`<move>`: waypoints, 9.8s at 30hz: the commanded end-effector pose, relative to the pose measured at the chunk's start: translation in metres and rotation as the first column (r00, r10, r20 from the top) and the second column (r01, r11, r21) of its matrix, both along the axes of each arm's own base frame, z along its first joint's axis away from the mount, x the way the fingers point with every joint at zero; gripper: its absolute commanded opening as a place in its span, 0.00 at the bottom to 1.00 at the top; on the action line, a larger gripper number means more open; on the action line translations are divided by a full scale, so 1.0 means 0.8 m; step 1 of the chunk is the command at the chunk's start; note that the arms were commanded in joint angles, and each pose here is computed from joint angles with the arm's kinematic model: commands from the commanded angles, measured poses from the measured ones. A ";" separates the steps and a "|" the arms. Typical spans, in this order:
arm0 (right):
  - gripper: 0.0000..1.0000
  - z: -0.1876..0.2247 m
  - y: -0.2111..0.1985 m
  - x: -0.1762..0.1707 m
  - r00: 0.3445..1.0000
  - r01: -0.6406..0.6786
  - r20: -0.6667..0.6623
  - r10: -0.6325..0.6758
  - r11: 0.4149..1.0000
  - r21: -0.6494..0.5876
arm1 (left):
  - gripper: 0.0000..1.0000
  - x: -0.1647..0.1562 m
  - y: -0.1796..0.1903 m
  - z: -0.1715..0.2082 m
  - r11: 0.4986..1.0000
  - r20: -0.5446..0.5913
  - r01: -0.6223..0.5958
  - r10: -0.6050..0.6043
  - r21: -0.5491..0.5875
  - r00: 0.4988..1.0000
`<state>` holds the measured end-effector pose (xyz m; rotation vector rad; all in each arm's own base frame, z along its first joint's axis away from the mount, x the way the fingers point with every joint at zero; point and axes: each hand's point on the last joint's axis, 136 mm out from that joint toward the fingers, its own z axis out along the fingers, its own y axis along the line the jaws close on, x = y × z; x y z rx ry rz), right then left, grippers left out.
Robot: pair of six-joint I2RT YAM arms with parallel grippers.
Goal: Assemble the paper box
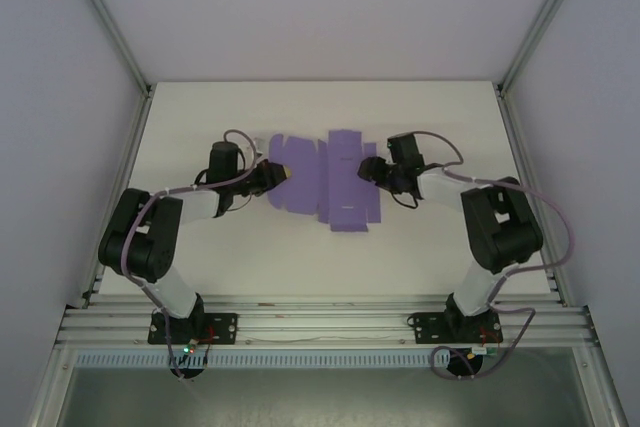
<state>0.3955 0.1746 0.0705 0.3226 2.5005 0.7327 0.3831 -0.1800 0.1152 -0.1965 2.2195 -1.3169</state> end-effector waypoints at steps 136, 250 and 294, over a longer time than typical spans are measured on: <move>0.00 0.103 0.144 -0.020 0.275 0.069 0.091 0.957 0.075 -0.995 | 0.35 0.051 -0.049 0.044 0.998 -0.050 -0.013 0.017 0.067 0.999; 0.00 0.130 0.109 -0.060 0.317 -0.218 0.369 0.874 0.446 -0.868 | 0.38 -0.004 0.052 -0.034 0.965 0.119 -0.073 0.044 0.251 0.992; 0.00 0.091 0.149 -0.015 0.184 0.304 -0.173 0.968 -0.223 -0.926 | 1.00 0.059 0.153 -0.033 0.856 -0.002 -0.307 0.338 0.416 0.941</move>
